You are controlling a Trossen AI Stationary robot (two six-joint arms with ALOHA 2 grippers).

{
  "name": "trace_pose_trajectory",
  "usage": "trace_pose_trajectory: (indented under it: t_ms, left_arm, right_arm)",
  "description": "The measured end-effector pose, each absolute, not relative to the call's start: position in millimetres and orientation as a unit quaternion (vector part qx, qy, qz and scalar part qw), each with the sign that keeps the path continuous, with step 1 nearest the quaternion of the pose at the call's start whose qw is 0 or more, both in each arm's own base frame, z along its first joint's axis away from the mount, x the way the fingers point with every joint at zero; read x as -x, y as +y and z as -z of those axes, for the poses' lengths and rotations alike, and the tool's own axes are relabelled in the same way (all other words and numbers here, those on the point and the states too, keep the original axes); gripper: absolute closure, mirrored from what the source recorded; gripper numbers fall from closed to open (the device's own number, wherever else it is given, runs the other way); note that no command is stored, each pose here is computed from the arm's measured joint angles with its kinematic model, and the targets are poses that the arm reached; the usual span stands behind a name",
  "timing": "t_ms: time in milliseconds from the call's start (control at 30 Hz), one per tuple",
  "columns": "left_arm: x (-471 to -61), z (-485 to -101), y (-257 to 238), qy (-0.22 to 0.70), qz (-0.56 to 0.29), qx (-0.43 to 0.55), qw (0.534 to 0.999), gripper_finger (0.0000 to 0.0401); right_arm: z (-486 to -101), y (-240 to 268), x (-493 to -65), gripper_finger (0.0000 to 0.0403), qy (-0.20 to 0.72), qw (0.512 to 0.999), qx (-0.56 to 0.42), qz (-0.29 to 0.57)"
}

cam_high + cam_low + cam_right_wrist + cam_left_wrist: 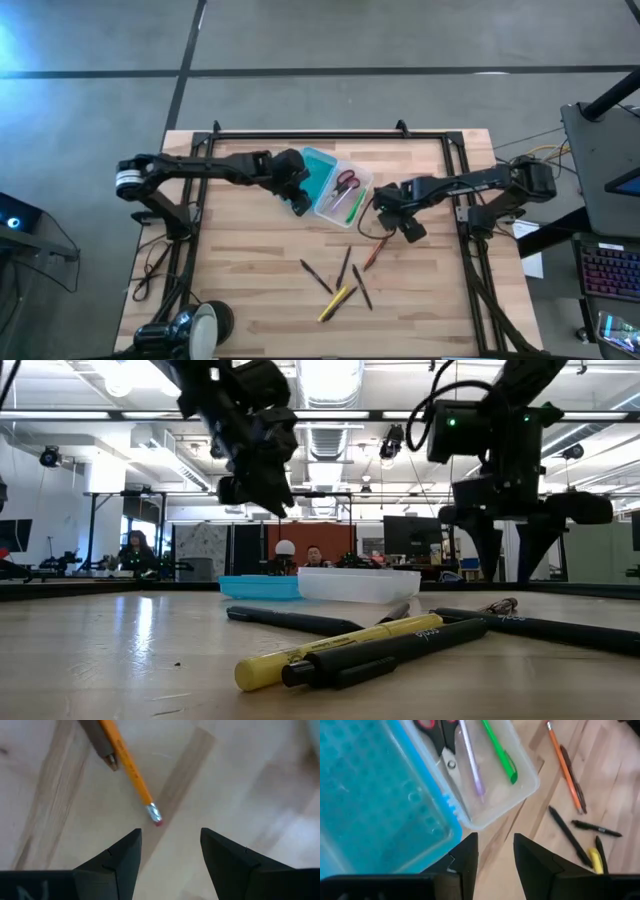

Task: Pick & place school supplies into a supply box
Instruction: Put the orange pencil into the blue supply box

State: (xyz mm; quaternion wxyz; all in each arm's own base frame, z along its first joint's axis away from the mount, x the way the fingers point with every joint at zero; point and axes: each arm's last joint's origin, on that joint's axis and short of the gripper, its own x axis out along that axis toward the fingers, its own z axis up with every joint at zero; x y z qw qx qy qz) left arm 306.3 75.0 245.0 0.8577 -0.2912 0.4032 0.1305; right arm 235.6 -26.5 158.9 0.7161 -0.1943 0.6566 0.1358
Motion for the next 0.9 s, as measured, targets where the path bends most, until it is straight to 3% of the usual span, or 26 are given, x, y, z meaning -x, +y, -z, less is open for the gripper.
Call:
trace_pose_trajectory:
  t_ms: [200, 367, 800, 900]
  left_arm:
    - [-295, -234, 72, 0.397, -0.139, 0.305, 0.855, 0.0293]
    - [-294, -234, 72, 0.397, -0.143, 0.306, 0.854, 0.0293]
    - [-294, -234, 72, 0.395, -0.149, 0.32, 0.848, 0.0293]
    - [-294, -234, 72, 0.394, -0.149, 0.32, 0.849, 0.0293]
  right_arm:
    - [-148, -12, -240, 0.0209, 0.664, 0.7, 0.21, -0.161]
    - [-139, -7, -250, 0.0222, 0.645, 0.713, 0.222, -0.159]
    - [-122, -7, -249, 0.0379, 0.67, 0.691, 0.204, -0.178]
    - [-131, -7, -245, 0.0388, 0.665, 0.697, 0.211, -0.168]
